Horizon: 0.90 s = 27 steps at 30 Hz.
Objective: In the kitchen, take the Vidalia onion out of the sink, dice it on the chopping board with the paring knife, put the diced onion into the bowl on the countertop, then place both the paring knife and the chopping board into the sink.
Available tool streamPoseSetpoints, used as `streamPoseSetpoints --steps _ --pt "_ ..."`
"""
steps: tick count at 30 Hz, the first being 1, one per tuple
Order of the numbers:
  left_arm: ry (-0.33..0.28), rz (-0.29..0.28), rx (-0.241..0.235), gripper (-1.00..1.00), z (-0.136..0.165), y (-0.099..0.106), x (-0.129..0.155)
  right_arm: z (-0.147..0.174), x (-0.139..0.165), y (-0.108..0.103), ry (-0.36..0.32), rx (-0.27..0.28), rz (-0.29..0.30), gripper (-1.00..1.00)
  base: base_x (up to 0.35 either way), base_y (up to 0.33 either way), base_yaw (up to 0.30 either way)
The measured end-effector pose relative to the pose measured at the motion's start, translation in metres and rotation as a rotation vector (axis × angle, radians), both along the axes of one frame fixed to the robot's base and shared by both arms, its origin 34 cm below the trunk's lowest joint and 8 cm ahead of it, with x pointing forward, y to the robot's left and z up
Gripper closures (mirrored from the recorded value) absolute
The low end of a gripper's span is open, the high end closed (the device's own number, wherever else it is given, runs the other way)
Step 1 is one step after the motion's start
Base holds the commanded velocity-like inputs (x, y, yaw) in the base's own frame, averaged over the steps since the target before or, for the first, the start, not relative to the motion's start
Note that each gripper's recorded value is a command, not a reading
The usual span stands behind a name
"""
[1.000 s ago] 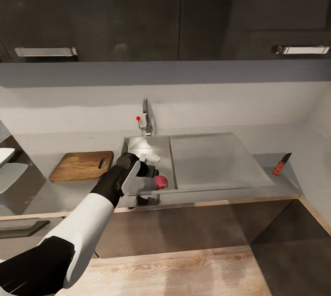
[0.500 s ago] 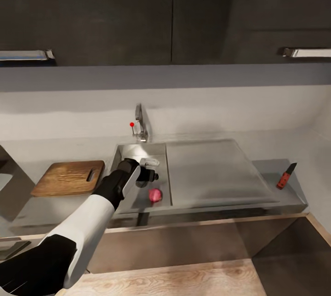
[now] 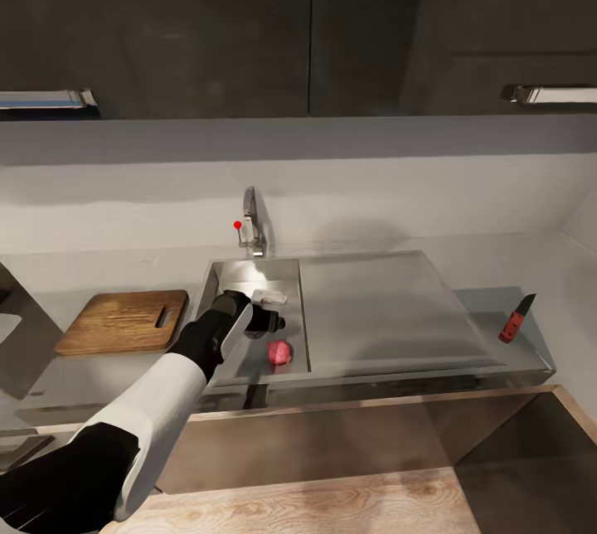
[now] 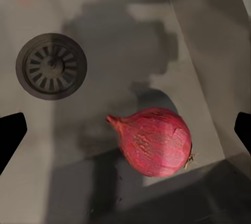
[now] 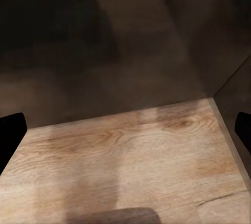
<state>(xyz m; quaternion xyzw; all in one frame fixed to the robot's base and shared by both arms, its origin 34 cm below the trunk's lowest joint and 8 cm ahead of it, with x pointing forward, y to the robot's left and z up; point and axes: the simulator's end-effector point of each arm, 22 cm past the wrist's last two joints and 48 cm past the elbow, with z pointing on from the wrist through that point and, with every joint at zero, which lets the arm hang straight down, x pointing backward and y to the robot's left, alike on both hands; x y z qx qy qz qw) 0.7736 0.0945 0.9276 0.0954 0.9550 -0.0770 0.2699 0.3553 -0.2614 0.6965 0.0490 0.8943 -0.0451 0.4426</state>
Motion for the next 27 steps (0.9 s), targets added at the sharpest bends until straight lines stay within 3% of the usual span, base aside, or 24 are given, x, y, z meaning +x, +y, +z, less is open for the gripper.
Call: streamPoseSetpoints --steps 27 --pt "0.032 0.001 0.004 -1.0 -0.017 0.001 -0.006 -0.004 -0.005 0.0 0.015 0.0 0.0 -1.0 0.026 -0.019 0.0"
